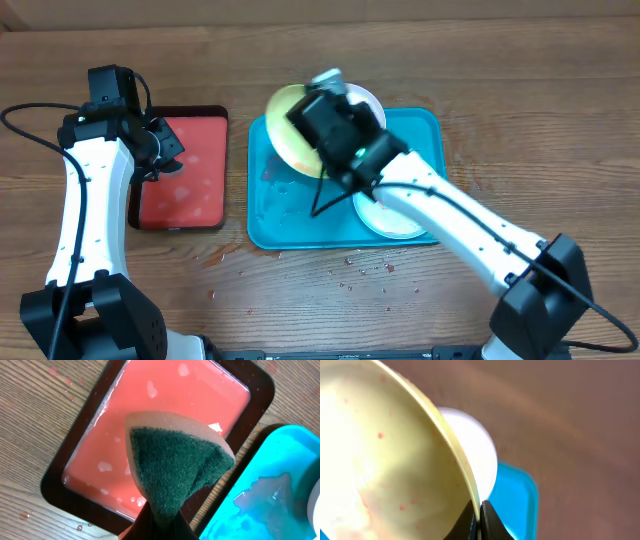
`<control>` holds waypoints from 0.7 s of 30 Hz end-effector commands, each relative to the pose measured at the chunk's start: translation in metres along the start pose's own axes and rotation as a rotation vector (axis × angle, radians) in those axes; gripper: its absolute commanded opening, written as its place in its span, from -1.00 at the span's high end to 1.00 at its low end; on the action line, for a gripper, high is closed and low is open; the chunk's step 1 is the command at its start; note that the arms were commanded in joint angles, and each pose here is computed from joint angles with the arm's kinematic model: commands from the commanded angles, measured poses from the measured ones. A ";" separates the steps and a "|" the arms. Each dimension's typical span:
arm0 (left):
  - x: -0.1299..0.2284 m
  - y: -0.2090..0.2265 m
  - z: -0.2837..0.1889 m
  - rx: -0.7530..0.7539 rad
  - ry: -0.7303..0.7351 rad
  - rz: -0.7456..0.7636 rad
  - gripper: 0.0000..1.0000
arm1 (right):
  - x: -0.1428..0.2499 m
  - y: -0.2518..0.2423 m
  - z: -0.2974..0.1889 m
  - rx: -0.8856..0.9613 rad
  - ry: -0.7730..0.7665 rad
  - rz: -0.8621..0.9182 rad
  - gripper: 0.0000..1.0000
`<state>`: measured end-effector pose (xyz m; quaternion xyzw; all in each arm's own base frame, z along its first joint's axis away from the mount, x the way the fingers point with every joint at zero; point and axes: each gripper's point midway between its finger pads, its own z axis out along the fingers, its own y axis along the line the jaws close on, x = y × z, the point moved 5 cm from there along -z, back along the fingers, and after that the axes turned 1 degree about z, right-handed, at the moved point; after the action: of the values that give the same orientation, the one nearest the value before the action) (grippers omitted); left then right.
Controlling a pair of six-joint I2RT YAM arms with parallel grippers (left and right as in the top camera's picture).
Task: Clean dirty plates on tray and stack at the side
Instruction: 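Lift the yellow plate with the right gripper and place it right of the tray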
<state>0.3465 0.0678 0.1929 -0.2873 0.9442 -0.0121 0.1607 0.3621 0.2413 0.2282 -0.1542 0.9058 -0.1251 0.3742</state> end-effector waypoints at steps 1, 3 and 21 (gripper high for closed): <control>-0.003 0.000 -0.001 -0.006 -0.009 -0.010 0.91 | -0.021 -0.030 -0.012 -0.134 -0.017 0.303 0.93; -0.003 0.000 -0.001 -0.006 -0.008 -0.010 0.91 | -0.033 -0.065 -0.017 -0.172 -0.051 0.397 0.93; -0.004 -0.001 -0.001 -0.002 -0.014 -0.011 0.92 | 0.167 -0.332 0.104 0.041 0.434 1.189 0.93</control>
<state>0.3473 0.0682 0.1932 -0.2873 0.9438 -0.0112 0.1629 0.3934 -0.1260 0.1986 0.3728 0.8962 0.0322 0.2385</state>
